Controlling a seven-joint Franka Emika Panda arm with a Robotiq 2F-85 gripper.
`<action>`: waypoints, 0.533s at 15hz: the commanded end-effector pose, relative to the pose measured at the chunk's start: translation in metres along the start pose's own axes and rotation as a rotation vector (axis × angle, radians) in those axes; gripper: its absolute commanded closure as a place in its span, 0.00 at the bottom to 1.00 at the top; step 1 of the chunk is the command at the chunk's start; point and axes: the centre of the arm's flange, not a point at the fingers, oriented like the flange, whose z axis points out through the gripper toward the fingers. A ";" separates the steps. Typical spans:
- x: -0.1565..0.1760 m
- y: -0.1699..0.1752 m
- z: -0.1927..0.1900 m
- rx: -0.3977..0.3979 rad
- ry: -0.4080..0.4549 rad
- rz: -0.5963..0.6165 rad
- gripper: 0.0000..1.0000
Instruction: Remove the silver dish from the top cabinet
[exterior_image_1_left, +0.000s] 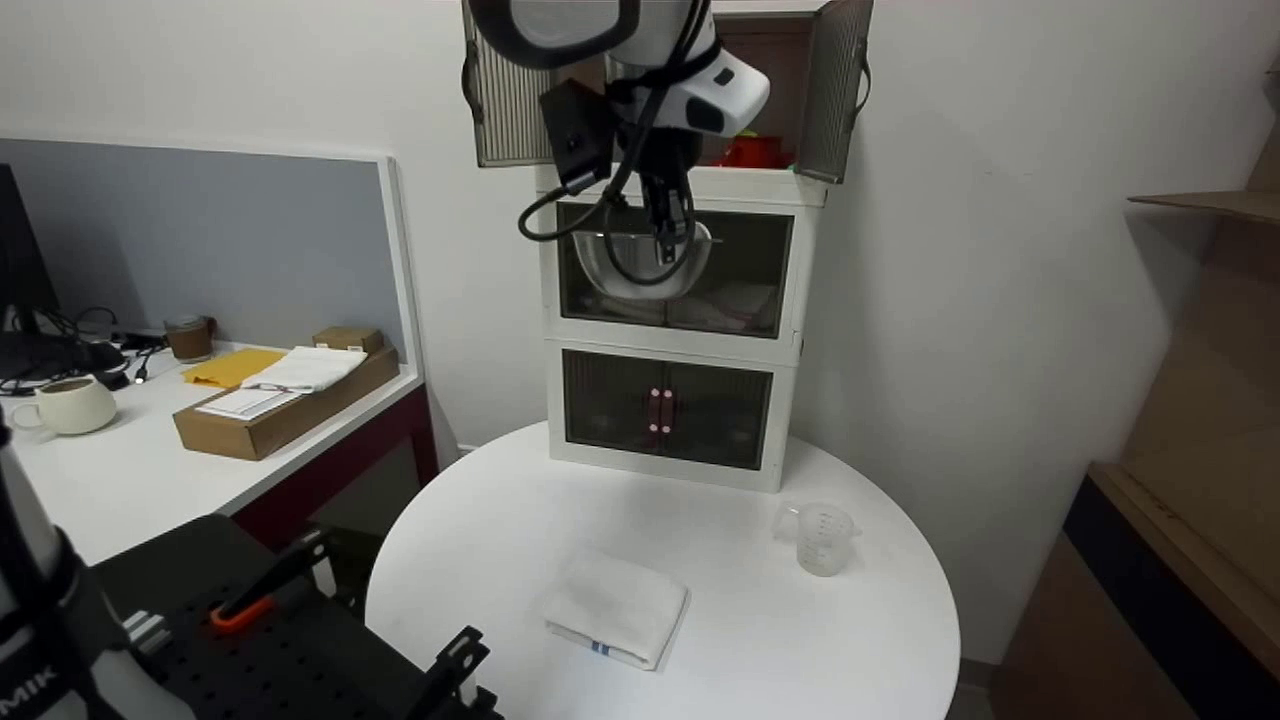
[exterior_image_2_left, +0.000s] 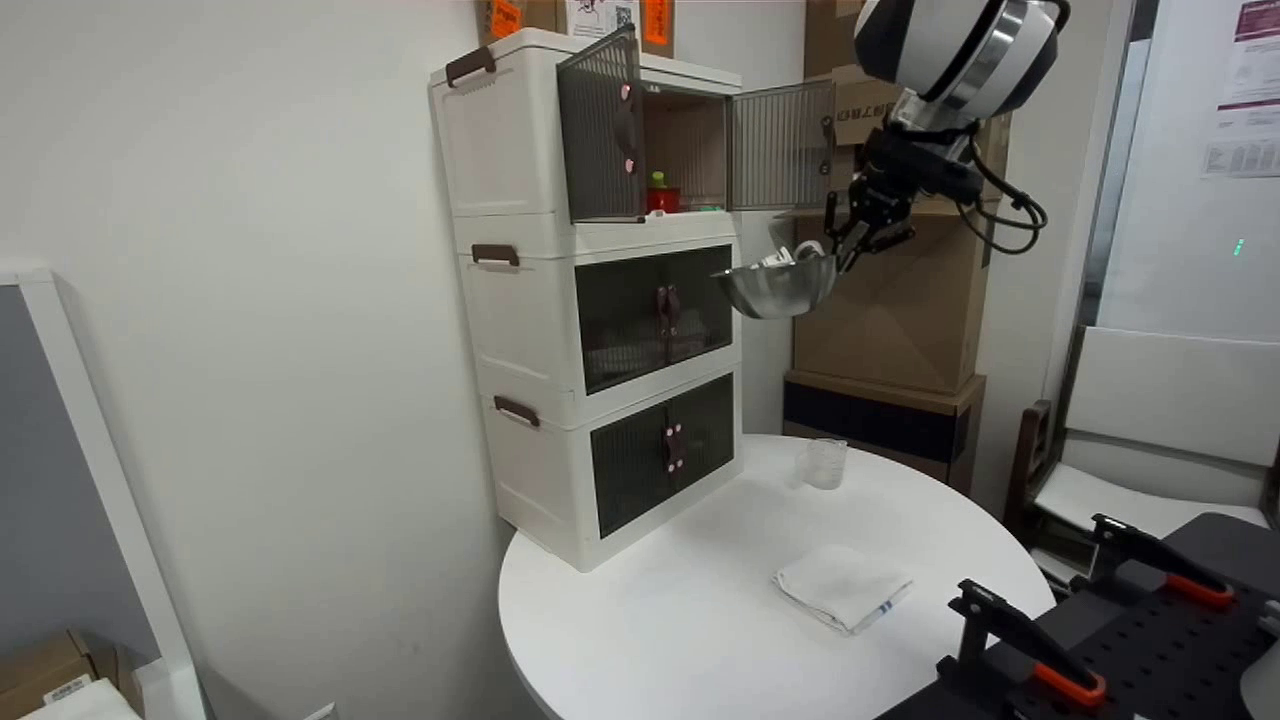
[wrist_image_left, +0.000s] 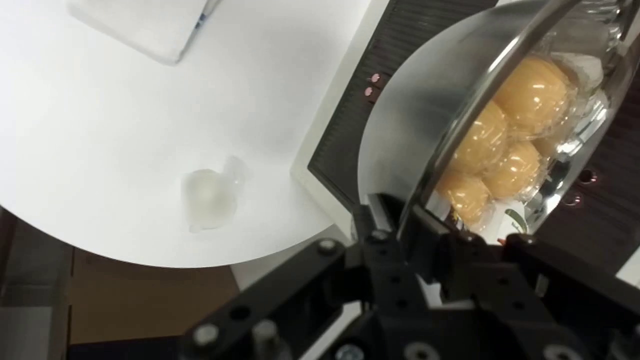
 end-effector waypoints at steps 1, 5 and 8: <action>0.001 0.037 0.030 -0.010 0.053 0.013 0.98; 0.016 0.065 0.061 0.001 0.073 -0.037 0.98; 0.026 0.082 0.084 -0.002 0.048 -0.088 0.98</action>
